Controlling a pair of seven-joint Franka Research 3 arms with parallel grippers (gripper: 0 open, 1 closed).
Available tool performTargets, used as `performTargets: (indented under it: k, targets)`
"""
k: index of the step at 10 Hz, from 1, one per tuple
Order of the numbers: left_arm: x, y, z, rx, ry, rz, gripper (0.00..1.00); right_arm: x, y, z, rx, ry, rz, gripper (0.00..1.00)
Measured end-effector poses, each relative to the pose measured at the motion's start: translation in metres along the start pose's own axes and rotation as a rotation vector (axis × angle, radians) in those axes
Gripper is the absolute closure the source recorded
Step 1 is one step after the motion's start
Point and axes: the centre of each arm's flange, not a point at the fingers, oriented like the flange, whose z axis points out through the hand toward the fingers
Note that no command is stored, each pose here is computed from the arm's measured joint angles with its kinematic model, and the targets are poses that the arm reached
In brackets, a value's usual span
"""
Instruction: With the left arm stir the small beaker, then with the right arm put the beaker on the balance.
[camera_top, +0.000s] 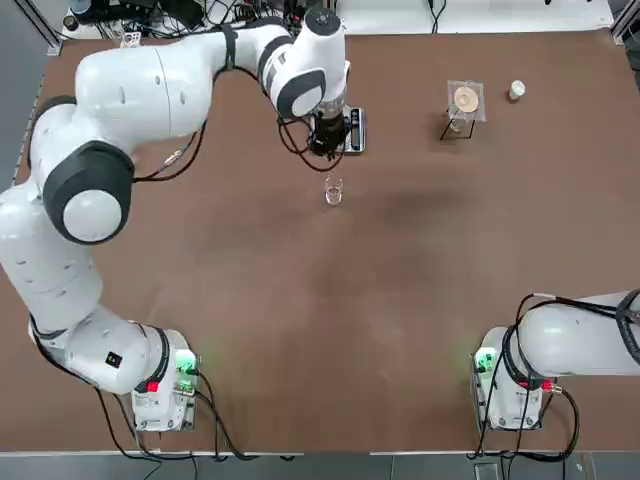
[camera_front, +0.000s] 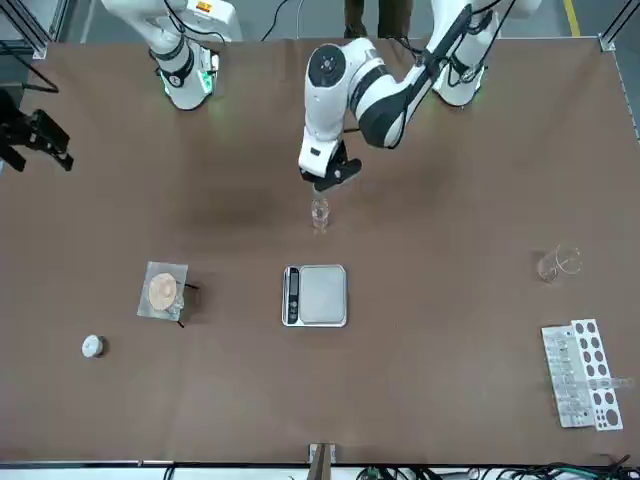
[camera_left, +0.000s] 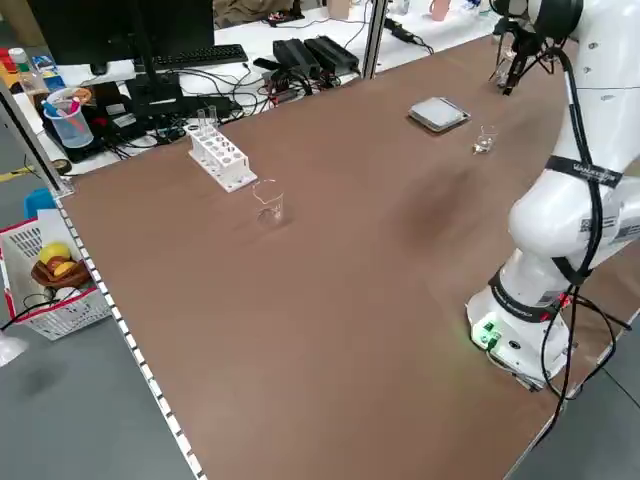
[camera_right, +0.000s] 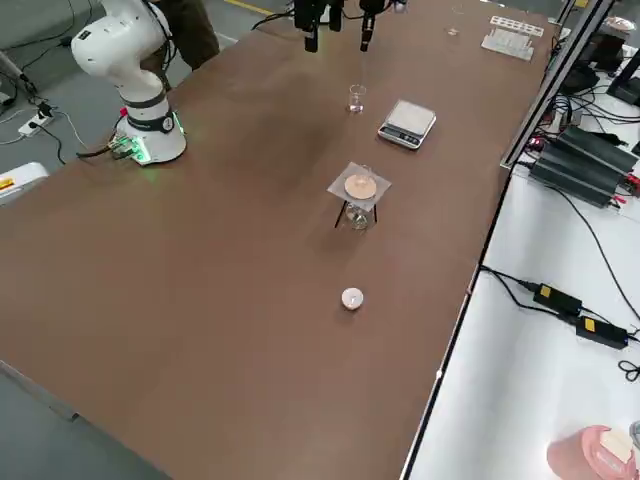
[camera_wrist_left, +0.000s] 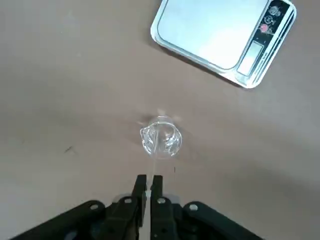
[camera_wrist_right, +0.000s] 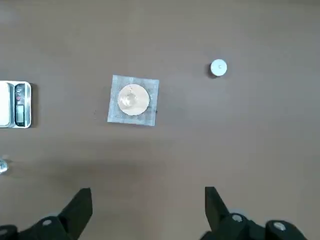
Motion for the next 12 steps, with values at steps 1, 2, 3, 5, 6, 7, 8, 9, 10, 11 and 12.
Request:
performTargets:
  k: [1, 2, 3, 5, 6, 7, 8, 9, 10, 11, 12]
  targets:
    - [0.001, 0.001, -0.008, 0.005, -0.006, -0.006, 0.93, 0.0, 0.0, 0.0, 0.0, -0.003, -0.025, 0.0]
    - [0.004, 0.001, -0.015, 0.013, -0.012, -0.002, 0.93, -0.001, 0.0, 0.001, 0.001, -0.007, -0.035, 0.0]
    - [0.012, -0.002, -0.024, 0.018, -0.02, 0.003, 0.93, -0.001, 0.0, 0.001, 0.001, -0.009, -0.041, 0.0]
    - [0.058, -0.028, -0.056, 0.028, -0.036, 0.003, 0.93, -0.001, 0.0, 0.001, 0.001, -0.009, -0.081, 0.0]
    - [0.089, -0.05, -0.074, 0.044, -0.033, 0.007, 0.93, -0.001, 0.0, 0.001, 0.001, -0.01, -0.148, 0.0]
    - [0.12, -0.072, -0.088, 0.057, -0.031, 0.008, 0.93, -0.001, 0.001, 0.001, 0.002, -0.01, -0.222, 0.0]
    - [0.146, -0.095, -0.094, 0.075, -0.031, 0.015, 0.93, -0.001, 0.002, 0.002, 0.002, -0.01, -0.285, 0.0]
    - [0.17, -0.119, -0.095, 0.099, -0.038, 0.028, 0.93, -0.001, 0.002, 0.002, 0.003, -0.01, -0.343, 0.0]
    - [0.194, -0.148, -0.095, 0.125, -0.046, 0.048, 0.93, -0.001, 0.001, 0.002, 0.012, -0.01, -0.408, 0.0]
    - [0.22, -0.184, -0.097, 0.152, -0.056, 0.069, 0.93, -0.001, -0.001, 0.003, 0.036, -0.007, -0.476, 0.0]
    - [0.244, -0.226, -0.1, 0.178, -0.068, 0.087, 0.93, -0.001, -0.004, 0.004, 0.06, -0.006, -0.537, 0.0]
